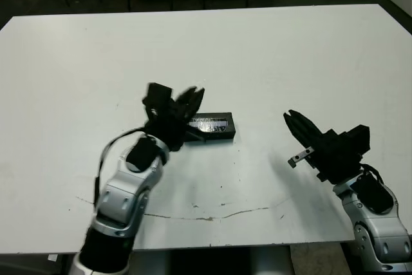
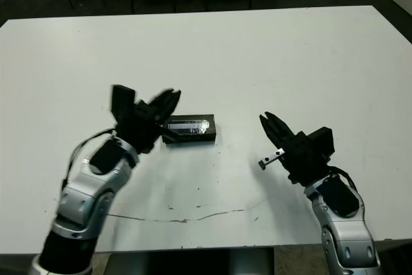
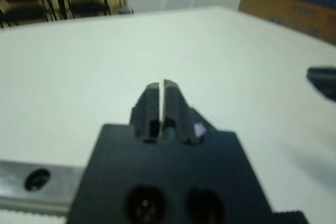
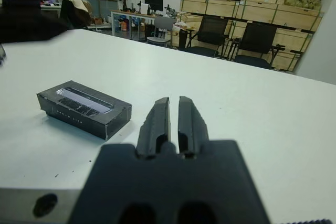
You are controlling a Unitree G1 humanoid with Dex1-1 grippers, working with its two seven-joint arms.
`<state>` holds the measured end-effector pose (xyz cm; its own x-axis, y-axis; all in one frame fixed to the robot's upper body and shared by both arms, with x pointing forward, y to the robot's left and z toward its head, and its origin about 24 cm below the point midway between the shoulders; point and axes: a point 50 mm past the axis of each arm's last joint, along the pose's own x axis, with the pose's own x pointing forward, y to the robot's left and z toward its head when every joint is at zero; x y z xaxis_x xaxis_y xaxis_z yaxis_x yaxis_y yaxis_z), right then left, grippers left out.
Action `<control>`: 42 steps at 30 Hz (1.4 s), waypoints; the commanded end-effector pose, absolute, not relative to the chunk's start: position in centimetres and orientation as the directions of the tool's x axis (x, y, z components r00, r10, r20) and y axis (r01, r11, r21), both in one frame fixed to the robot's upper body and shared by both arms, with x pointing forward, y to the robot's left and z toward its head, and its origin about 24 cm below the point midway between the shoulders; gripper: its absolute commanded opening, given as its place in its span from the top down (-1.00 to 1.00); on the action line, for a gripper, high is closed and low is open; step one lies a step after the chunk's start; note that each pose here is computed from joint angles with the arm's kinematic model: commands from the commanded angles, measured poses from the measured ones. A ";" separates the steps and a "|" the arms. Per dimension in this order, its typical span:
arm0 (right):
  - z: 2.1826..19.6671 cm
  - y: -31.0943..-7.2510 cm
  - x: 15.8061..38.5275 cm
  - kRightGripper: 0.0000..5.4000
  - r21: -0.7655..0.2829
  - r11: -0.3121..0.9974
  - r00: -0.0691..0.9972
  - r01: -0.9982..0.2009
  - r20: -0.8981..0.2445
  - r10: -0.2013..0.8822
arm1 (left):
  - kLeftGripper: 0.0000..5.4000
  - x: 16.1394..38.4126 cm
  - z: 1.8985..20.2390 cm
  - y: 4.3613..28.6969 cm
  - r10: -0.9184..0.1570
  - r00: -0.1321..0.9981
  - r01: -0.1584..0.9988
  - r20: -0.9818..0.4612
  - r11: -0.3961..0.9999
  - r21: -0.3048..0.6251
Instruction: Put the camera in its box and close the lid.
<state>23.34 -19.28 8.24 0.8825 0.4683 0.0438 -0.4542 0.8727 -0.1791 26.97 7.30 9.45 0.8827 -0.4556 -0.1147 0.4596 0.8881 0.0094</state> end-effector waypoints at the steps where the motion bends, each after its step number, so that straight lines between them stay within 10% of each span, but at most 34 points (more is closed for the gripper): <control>1: 7.6 -19.3 23.1 1.00 -0.159 0.877 0.887 -0.453 0.017 0.461 | 0.99 27.2 7.6 6.8 -0.436 0.874 0.451 -0.215 0.892 0.028; 23: 7.8 -18.9 22.1 1.00 -0.153 0.856 0.863 -0.494 0.030 0.504 | 0.99 27.3 1.5 10.1 -0.274 0.816 0.339 -0.508 0.940 0.038; 32: 8.0 -18.7 21.8 1.00 -0.123 0.873 0.875 -0.473 0.054 0.481 | 0.99 23.9 5.7 11.1 -0.410 0.895 0.423 -0.177 0.905 0.047; 42: 9.1 -18.1 23.0 1.00 -0.143 0.939 0.945 -0.312 0.054 0.322 | 0.99 22.8 9.5 17.1 -0.274 0.943 0.228 0.189 0.946 0.232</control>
<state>22.67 -18.21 9.33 0.9355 0.3446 0.0776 -0.3302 0.9313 -0.1539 23.15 16.05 10.18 0.9286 -0.3094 0.2048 0.2634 0.9384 0.2236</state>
